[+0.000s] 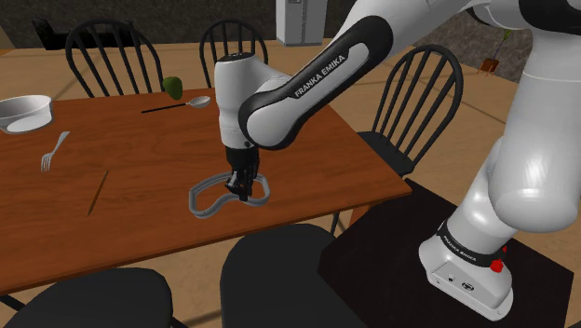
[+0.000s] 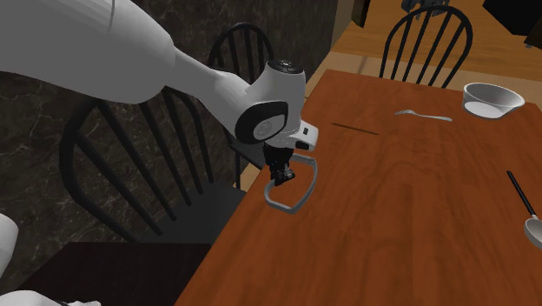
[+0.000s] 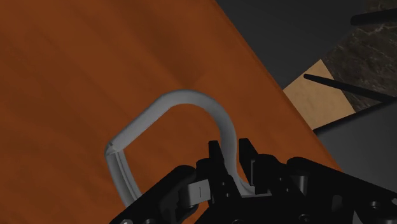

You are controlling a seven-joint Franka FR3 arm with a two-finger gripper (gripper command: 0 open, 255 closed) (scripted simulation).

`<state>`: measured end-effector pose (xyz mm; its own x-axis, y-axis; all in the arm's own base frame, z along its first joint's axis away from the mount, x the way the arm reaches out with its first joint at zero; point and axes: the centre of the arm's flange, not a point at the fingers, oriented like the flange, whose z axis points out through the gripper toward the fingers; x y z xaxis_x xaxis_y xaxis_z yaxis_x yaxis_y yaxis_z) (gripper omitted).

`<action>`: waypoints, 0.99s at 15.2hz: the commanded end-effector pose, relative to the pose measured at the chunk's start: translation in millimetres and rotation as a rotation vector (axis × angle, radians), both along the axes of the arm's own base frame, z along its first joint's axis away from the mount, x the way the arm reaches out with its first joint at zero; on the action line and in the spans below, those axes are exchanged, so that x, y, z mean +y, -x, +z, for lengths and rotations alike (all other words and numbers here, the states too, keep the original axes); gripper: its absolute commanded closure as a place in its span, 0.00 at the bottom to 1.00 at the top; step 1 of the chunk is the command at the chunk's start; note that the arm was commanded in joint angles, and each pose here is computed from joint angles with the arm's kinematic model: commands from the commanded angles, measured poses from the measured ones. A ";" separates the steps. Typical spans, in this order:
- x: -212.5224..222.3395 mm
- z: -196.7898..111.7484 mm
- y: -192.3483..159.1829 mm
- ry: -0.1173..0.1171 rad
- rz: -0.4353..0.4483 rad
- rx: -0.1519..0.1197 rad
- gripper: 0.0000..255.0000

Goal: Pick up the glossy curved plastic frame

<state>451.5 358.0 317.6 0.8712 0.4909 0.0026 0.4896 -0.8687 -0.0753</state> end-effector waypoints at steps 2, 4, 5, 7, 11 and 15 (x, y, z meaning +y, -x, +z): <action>0.0 0.0 0.0 0.000 0.000 0.000 1.00; 0.0 0.0 -0.1 0.000 0.000 0.000 1.00; 0.6 0.0 0.0 0.000 0.000 0.000 1.00; 0.6 10.5 0.0 0.000 0.000 0.000 1.00; 0.6 31.6 0.0 0.000 0.000 0.000 1.00; 0.6 52.8 0.0 0.000 0.000 0.000 1.00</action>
